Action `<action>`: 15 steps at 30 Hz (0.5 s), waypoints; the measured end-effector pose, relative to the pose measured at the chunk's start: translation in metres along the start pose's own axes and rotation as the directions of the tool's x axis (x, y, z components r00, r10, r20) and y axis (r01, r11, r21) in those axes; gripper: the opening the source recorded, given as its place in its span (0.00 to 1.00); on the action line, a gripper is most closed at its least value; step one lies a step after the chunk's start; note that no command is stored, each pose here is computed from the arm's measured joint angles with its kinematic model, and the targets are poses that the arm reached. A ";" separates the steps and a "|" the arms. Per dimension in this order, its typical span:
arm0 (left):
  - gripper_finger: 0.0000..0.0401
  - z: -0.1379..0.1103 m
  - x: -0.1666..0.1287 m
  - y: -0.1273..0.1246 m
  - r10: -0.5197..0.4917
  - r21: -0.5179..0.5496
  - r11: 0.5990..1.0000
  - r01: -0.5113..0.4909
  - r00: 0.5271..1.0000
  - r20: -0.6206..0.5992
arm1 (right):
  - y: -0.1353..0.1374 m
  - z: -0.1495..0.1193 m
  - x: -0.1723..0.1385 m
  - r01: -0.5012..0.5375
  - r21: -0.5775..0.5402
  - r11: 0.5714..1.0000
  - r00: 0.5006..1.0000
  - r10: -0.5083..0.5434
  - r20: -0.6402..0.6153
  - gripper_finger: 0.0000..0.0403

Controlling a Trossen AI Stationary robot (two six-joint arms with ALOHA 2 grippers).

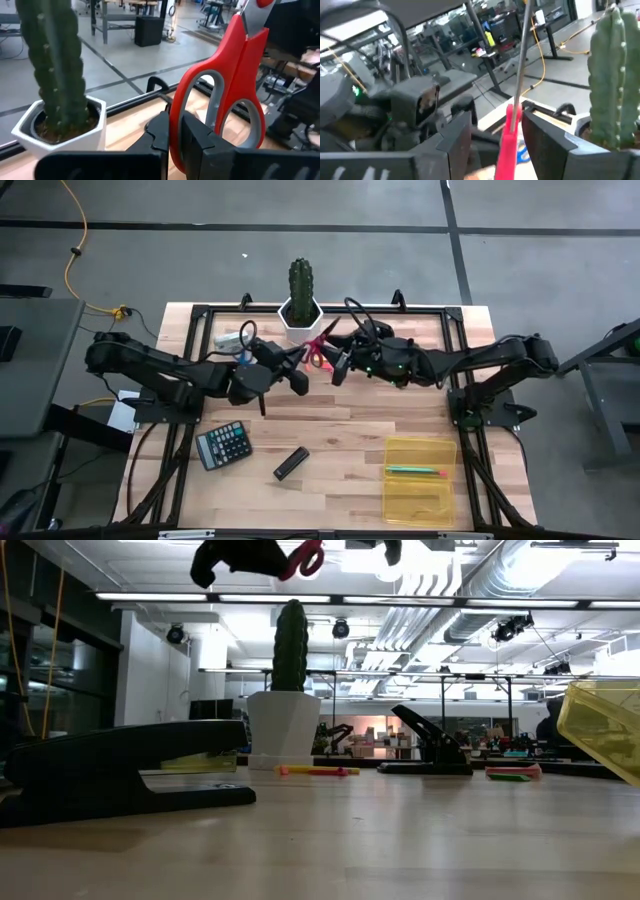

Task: Pack school essentials
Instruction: Put the red scissors on the yellow supply box

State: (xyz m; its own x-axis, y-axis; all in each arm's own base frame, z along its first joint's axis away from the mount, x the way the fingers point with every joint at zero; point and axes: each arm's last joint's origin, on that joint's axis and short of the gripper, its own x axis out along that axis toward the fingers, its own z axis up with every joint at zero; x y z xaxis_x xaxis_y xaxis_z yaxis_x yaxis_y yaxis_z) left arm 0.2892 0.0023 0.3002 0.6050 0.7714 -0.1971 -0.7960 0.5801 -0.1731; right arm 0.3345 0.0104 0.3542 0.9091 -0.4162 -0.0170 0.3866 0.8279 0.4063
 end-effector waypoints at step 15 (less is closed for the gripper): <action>0.01 -0.002 -0.008 -0.006 -0.033 -0.007 0.999 0.033 0.999 0.000 | -0.001 0.003 0.003 0.025 0.014 1.000 1.000 -0.026 0.018 0.39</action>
State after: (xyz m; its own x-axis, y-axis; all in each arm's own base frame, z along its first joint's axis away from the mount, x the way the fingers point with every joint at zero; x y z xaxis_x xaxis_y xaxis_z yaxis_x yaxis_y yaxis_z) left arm 0.2893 -0.0075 0.3009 0.6311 0.7517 -0.1911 -0.7753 0.6034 -0.1867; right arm 0.3360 0.0075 0.3561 0.8960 -0.4439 -0.0113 0.4073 0.8116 0.4187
